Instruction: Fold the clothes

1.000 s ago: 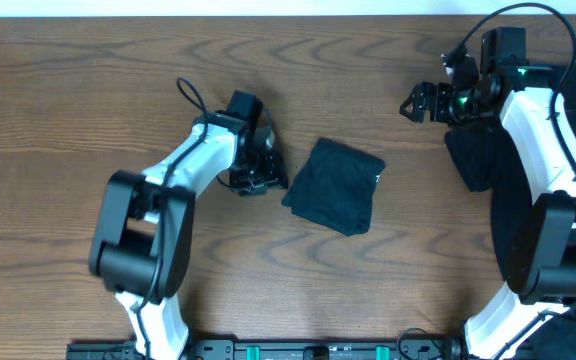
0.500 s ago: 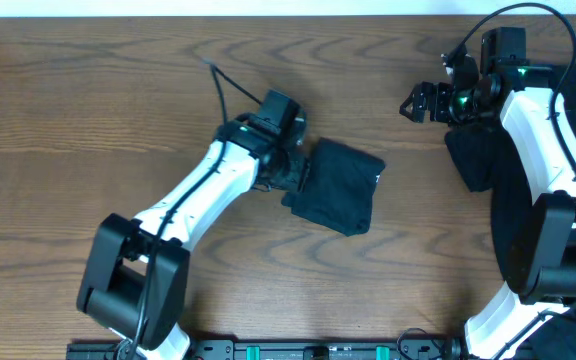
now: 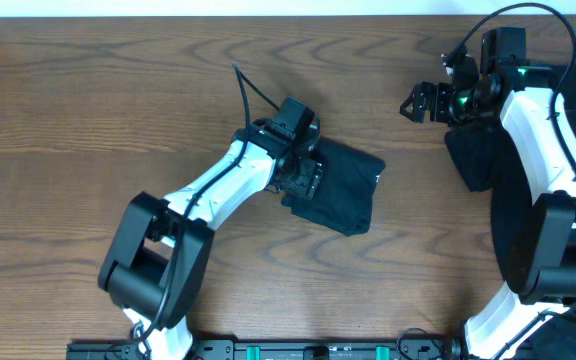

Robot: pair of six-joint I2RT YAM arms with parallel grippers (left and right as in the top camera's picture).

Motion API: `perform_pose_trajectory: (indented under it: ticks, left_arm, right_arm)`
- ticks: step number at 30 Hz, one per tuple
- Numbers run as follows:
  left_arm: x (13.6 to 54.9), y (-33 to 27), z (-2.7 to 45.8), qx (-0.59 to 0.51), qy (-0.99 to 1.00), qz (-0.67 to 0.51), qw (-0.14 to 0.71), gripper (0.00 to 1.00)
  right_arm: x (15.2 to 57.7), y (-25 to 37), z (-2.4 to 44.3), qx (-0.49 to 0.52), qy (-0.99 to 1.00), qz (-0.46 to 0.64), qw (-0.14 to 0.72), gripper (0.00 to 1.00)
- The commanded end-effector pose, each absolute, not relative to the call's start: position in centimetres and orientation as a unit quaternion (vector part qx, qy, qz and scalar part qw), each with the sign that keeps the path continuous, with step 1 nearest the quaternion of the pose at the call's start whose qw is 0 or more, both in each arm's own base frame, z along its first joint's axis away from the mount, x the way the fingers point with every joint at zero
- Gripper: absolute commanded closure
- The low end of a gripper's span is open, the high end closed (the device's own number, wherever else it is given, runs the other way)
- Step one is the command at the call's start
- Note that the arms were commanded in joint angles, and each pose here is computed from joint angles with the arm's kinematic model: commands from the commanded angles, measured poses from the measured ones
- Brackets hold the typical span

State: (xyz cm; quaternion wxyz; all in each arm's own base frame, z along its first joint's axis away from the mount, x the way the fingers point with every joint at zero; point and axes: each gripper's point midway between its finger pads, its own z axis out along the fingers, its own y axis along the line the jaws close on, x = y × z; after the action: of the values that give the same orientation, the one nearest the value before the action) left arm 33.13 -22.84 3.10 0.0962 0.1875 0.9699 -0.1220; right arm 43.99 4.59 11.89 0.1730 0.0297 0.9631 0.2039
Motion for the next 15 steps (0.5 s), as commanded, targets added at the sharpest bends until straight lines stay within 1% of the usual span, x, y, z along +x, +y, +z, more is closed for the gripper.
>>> perform_pose_trajectory:
  ticks: [1, 5, 12, 13, 15]
  left_arm:
    - [32.16, -23.27, 1.8, 0.193, 0.969, -0.135, 0.069, 0.21]
    - [32.09, -23.37, 1.41, 0.194, 0.97, -0.134, 0.066, 0.2]
    - [32.17, -23.53, 1.44, 0.196, 0.969, -0.135, 0.069, 0.2]
    - [32.16, -23.53, 1.43, 0.196, 0.969, -0.135, 0.069, 0.21]
    - [32.12, -23.59, 1.43, 0.197, 0.969, -0.135, 0.069, 0.27]
  right_arm:
    - [44.28, 4.46, 12.74, 0.021, 0.961, 0.203, 0.185, 0.01]
    - [44.28, 4.46, 12.74, 0.021, 0.961, 0.203, 0.185, 0.01]
    - [44.29, 4.46, 12.74, 0.021, 0.961, 0.203, 0.185, 0.01]
    - [44.29, 4.46, 12.74, 0.021, 0.961, 0.203, 0.185, 0.01]
    - [44.29, 4.46, 12.74, 0.021, 0.961, 0.203, 0.185, 0.01]
